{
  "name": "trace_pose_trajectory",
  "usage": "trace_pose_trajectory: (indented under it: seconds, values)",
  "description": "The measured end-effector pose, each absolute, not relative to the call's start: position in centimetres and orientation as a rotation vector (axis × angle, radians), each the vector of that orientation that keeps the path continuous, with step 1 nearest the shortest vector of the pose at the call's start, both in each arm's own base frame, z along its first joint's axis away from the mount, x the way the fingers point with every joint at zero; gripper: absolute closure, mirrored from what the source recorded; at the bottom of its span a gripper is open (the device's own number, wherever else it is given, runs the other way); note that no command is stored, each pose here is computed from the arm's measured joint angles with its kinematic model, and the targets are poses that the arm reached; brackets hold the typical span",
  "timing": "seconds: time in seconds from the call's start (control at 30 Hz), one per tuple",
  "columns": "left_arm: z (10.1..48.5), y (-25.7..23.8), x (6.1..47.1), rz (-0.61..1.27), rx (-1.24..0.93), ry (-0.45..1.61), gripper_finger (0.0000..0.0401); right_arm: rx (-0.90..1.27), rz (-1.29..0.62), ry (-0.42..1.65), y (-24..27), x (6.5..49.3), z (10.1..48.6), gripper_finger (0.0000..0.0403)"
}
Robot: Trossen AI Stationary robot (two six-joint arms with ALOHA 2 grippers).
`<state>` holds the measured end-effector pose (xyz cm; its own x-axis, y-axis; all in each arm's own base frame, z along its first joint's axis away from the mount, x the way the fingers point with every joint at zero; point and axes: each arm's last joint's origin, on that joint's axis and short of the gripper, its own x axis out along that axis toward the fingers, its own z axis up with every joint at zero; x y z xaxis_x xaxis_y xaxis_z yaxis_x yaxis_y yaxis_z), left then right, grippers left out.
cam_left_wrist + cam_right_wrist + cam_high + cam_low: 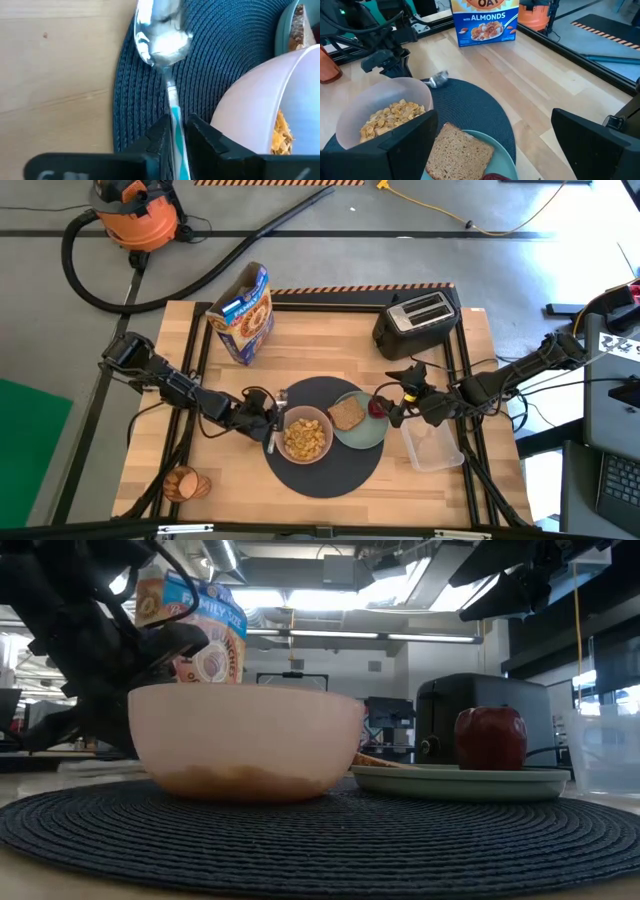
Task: Arrange a breakfast setting
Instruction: Put the white patterned spoon on the black placemat to the left of the pink bowl, then put the orange cup on the black placemat to the top of the pink bowl
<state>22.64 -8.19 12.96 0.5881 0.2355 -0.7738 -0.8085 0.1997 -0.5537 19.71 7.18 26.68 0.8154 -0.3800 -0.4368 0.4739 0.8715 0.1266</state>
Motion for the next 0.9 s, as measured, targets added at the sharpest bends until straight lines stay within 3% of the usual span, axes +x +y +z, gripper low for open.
trace_pose_trajectory:
  seconds: [0.3, 0.57, 0.67, 0.83, 0.9]
  values:
    - [13.2, -8.1, 22.6, 0.755, -1.113, 0.66, 0.0297, 0.24, -0.462, 0.413, 7.2, 19.7, 26.7, 0.0024]
    - [16.6, -6.0, 20.5, 0.651, -0.878, 0.75, 0.029, 0.227, -0.48, 0.434, 7.4, 20.3, 25.9, 0.0024]
    - [18.6, -5.4, 19.5, 0.503, -0.842, 0.789, 0.029, 0.221, -0.493, 0.429, 7.4, 20.3, 25.9, 0.0024]
    - [23.2, -5.5, 17.2, -0.015, -0.781, 0.963, 0.029, 0.219, -0.503, 0.424, 7.4, 20.3, 25.9, 0.0024]
    - [25.5, -6.0, 16.1, -0.101, -0.757, 1.02, 0.029, 0.215, -0.503, 0.427, 7.4, 20.3, 25.9, 0.0024]
